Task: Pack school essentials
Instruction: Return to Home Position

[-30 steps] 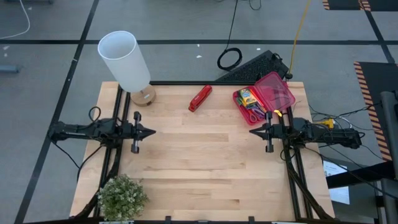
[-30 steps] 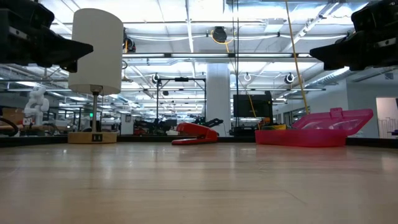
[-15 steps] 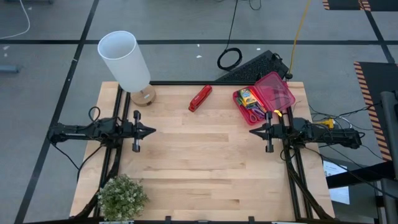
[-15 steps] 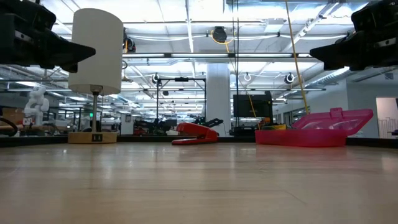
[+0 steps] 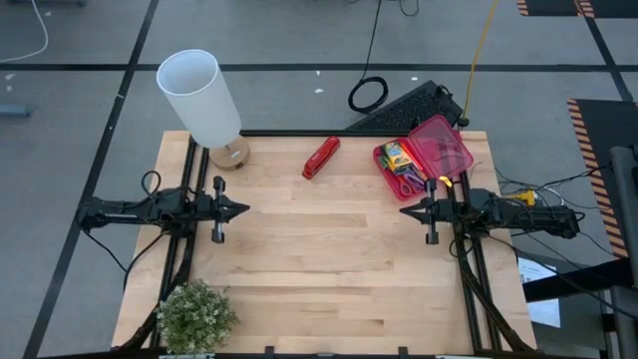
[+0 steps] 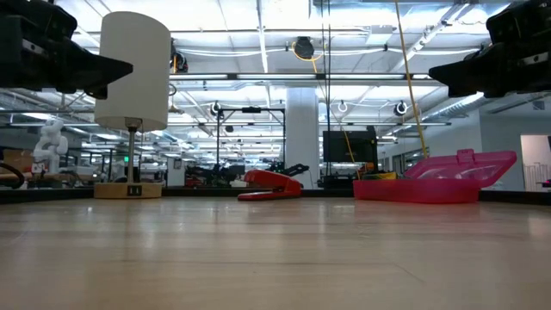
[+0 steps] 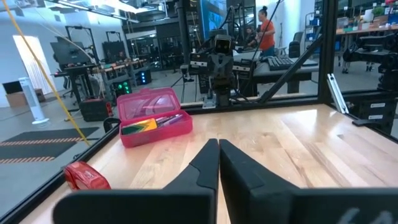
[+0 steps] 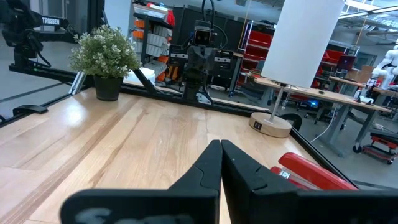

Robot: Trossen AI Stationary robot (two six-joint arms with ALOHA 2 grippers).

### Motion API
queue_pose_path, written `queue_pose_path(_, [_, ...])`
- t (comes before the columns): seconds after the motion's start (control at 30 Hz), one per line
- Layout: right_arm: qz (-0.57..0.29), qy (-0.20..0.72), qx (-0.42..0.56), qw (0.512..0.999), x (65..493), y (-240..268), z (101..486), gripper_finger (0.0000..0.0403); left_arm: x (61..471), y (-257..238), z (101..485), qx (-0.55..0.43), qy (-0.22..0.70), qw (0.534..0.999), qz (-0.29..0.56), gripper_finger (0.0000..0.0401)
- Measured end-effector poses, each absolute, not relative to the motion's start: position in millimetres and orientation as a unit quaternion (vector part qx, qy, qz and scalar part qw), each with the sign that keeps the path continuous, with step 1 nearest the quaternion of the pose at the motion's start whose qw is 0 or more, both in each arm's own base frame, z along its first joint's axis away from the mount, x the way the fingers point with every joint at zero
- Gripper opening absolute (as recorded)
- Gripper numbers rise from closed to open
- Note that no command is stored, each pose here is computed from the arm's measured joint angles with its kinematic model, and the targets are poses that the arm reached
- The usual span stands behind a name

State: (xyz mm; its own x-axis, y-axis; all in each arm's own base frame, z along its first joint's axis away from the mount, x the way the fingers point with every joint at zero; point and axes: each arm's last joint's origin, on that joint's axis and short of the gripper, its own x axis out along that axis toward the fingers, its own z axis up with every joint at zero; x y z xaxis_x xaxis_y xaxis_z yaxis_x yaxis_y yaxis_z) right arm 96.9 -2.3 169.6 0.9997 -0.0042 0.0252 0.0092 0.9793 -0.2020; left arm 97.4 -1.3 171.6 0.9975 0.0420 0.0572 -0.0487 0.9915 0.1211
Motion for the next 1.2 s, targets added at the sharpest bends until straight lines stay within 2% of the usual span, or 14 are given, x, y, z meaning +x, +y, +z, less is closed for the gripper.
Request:
queue_pose_path(0.2, [-0.003, -0.012, -0.102, 0.995, 97.0, -2.3, 169.5, 0.0, 97.4, -1.3, 171.8, 0.061, -0.028, 0.997, 0.023, 0.0032])
queue_pose_path(1.2, [-0.003, -0.012, -0.101, 0.995, 97.0, -2.2, 169.5, 0.0, 97.4, -1.3, 172.0, 0.061, -0.029, 0.997, 0.023, 0.0033])
